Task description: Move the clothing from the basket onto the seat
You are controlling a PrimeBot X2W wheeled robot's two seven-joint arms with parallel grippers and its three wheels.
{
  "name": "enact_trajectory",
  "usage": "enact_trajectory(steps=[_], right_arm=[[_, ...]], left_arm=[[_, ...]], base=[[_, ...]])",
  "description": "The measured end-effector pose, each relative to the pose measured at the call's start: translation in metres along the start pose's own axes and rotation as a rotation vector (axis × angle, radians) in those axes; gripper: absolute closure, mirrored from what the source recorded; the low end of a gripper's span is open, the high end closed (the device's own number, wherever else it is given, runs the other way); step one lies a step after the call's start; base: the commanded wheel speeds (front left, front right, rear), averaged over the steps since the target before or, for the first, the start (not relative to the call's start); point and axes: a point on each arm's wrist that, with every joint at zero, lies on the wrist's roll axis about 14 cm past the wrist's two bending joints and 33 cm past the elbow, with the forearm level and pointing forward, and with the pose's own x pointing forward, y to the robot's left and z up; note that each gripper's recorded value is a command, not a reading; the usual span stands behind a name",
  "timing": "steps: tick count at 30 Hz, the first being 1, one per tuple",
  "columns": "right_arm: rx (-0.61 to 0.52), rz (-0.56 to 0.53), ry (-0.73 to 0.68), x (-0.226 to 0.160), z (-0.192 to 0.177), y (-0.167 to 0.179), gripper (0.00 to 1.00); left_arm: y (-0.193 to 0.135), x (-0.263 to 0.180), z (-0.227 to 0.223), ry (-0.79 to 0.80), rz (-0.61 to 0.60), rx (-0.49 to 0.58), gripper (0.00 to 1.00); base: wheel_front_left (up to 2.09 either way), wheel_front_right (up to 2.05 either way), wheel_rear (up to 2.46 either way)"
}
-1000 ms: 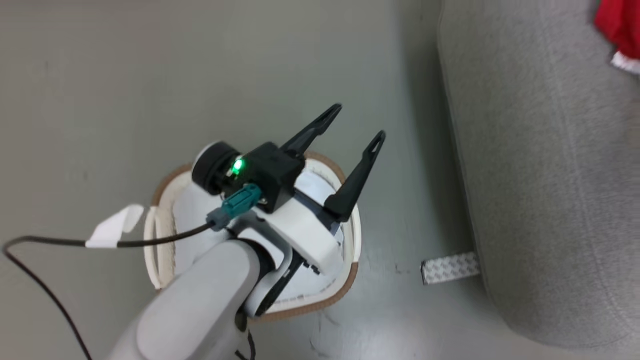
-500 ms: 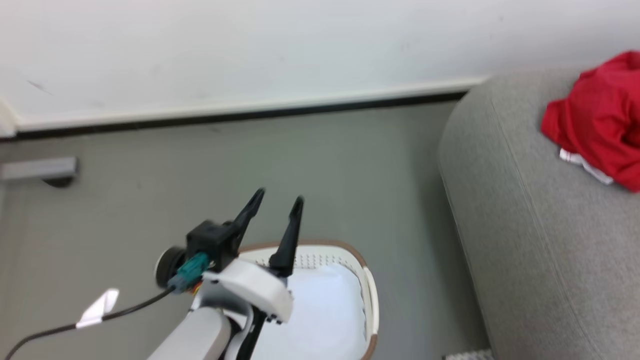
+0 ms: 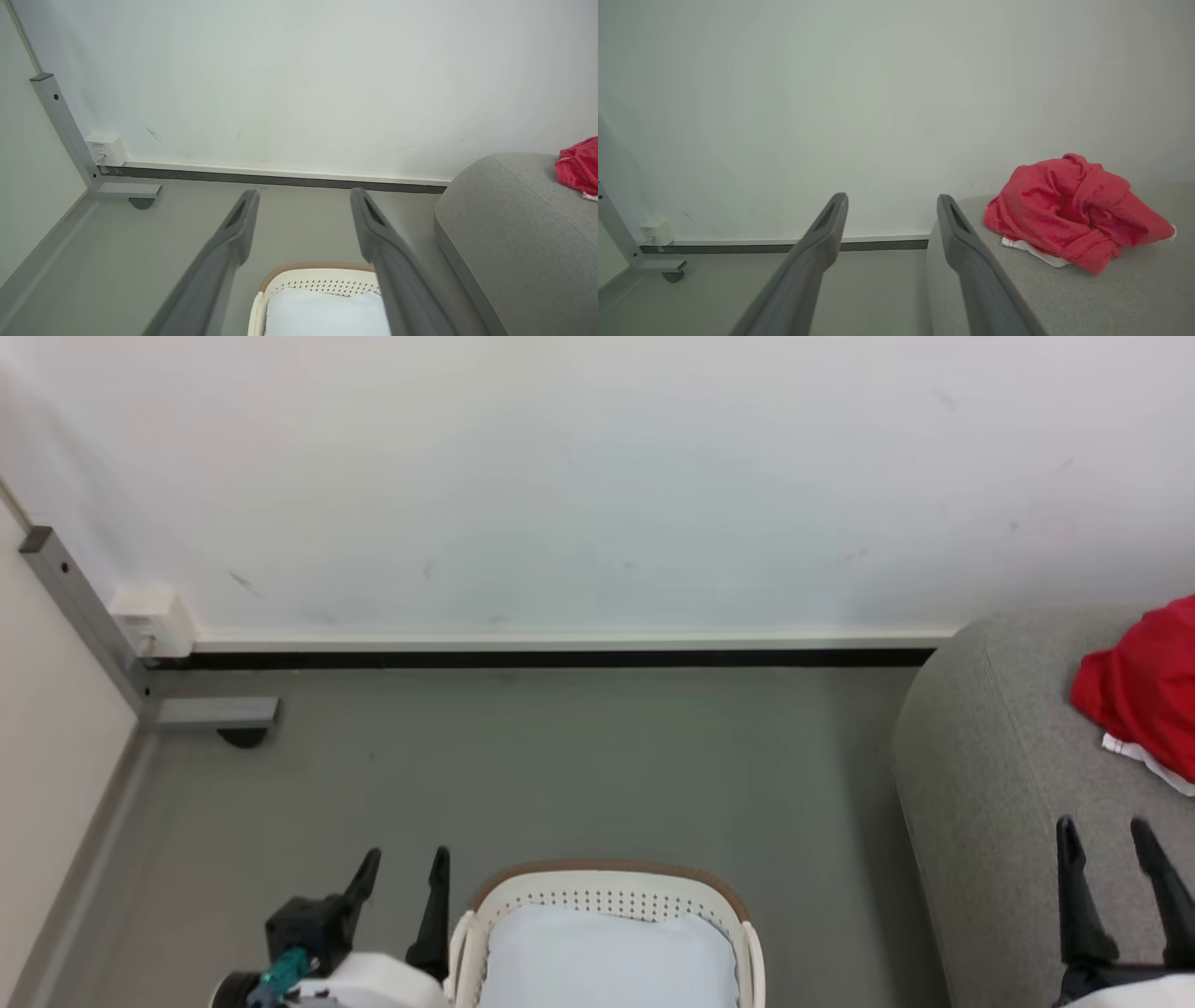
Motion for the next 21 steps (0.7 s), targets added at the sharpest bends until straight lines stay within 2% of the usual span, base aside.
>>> enact_trajectory(steps=[4,9,21], right_arm=[[0.043,-0.019,0.043,-0.018,-0.018,0.007,0.00],[0.026,-0.018,0.105,-0.037,-0.037,0.011,0.00],[0.006,0.035,0.153,-0.037,-0.052,0.028,0.00]], left_arm=[[0.012,-0.013,0.001,-0.013,0.042,-0.018,0.00],[0.020,-0.027,-0.001,-0.025,0.075,-0.036,0.00],[0.027,-0.038,0.001,-0.052,0.095,-0.037,0.00]], base=[[0.00,0.00,0.00],[0.00,0.00,0.00],[0.00,0.00,0.00]])
